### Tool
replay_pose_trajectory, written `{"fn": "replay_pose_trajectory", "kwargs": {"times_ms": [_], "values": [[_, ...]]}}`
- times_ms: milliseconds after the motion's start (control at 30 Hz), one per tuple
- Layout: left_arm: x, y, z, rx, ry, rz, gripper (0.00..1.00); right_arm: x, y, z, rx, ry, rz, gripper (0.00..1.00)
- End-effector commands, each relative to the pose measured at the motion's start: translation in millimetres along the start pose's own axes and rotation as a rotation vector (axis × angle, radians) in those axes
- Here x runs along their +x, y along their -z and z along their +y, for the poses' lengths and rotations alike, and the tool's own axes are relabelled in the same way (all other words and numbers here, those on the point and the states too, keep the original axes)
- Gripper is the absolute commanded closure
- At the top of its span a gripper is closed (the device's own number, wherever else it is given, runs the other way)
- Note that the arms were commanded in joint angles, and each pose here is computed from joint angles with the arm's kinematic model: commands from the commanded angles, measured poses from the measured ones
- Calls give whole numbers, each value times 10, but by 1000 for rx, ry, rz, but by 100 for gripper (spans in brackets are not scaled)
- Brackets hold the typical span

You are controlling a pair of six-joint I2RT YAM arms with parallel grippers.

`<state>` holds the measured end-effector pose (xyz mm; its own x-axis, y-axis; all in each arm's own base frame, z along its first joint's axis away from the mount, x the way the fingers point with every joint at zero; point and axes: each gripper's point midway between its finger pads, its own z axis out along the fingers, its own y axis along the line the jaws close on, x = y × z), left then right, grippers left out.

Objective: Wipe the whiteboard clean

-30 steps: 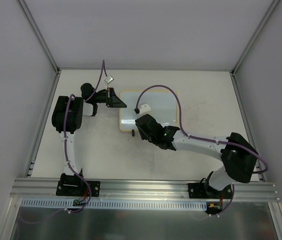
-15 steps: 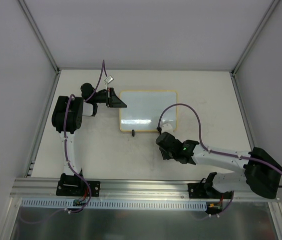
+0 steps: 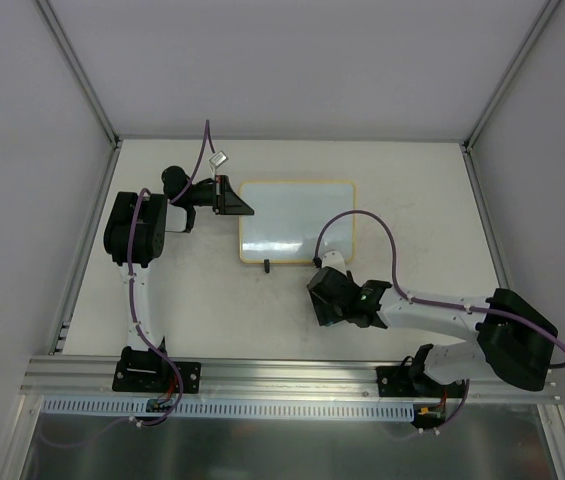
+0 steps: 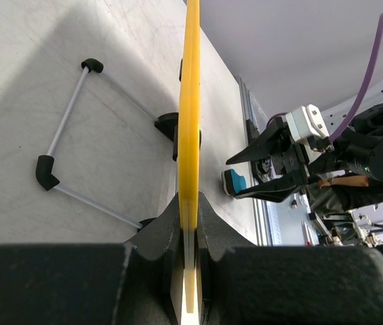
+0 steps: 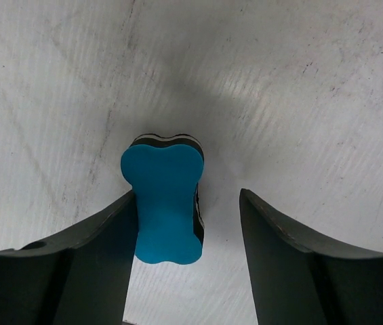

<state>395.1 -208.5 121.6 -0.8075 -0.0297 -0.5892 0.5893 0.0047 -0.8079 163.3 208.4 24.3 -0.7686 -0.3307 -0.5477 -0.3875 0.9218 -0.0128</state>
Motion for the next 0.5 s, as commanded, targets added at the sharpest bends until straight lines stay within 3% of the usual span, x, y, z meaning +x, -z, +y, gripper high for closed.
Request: {"fn": "replay_pose_trajectory", "kwargs": {"times_ms": [0,233,467], "values": [[-55,26,-220,54,-265,64,96,-65,53,21,-8,-22,-27,37],[-54,32,-218,53,-262,62,95,-93,87,55,-29,-24,-35,19],[-62,31,-224,53,-267,60,95,-89,113,67,-40,-33,-41,17]]}}
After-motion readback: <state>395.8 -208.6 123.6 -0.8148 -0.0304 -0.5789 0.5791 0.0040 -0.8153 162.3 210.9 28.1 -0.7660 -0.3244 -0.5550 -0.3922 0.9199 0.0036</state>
